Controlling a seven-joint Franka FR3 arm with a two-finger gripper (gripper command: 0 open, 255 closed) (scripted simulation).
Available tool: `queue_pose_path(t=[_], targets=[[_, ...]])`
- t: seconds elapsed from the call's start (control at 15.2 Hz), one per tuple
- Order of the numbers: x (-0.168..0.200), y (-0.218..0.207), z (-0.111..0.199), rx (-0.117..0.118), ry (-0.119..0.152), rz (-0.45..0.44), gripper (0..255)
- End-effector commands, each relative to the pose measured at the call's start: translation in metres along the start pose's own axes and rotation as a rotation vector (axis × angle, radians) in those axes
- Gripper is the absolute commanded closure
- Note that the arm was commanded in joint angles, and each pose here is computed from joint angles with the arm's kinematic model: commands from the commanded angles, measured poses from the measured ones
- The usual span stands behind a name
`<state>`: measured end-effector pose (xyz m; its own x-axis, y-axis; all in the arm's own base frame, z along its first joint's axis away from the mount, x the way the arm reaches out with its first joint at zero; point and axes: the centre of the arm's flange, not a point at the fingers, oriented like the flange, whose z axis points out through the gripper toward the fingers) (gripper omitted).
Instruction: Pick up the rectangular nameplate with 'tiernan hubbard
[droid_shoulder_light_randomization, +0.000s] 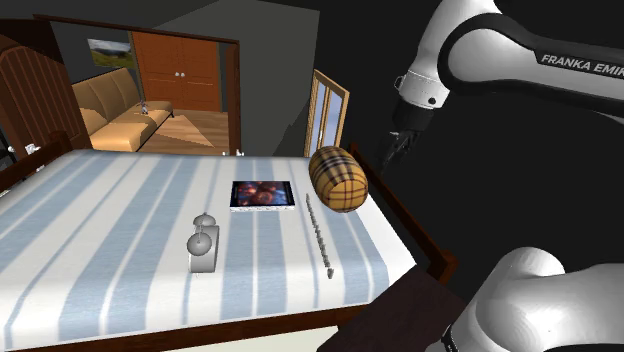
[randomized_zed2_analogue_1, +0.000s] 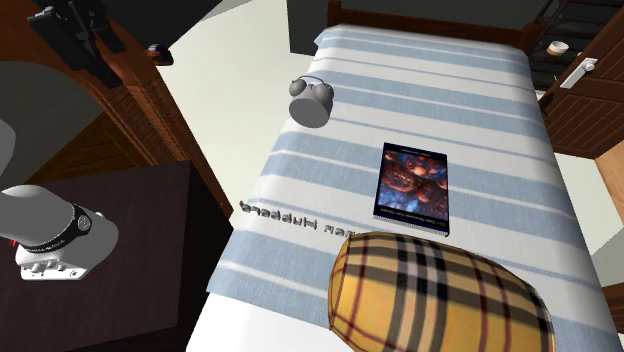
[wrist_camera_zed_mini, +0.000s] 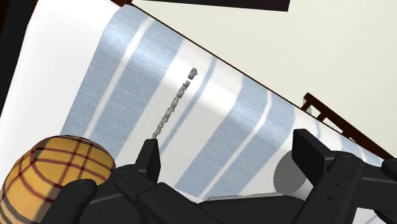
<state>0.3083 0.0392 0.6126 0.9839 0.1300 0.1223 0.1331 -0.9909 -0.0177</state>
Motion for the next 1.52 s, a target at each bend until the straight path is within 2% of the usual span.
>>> queue_pose_path(t=[0.0,1.45], targets=[[0.0,0.0,0.0,0.0,0.0,0.0,0],[0.144,0.052,0.248,-0.059,-0.029,0.359,0]])
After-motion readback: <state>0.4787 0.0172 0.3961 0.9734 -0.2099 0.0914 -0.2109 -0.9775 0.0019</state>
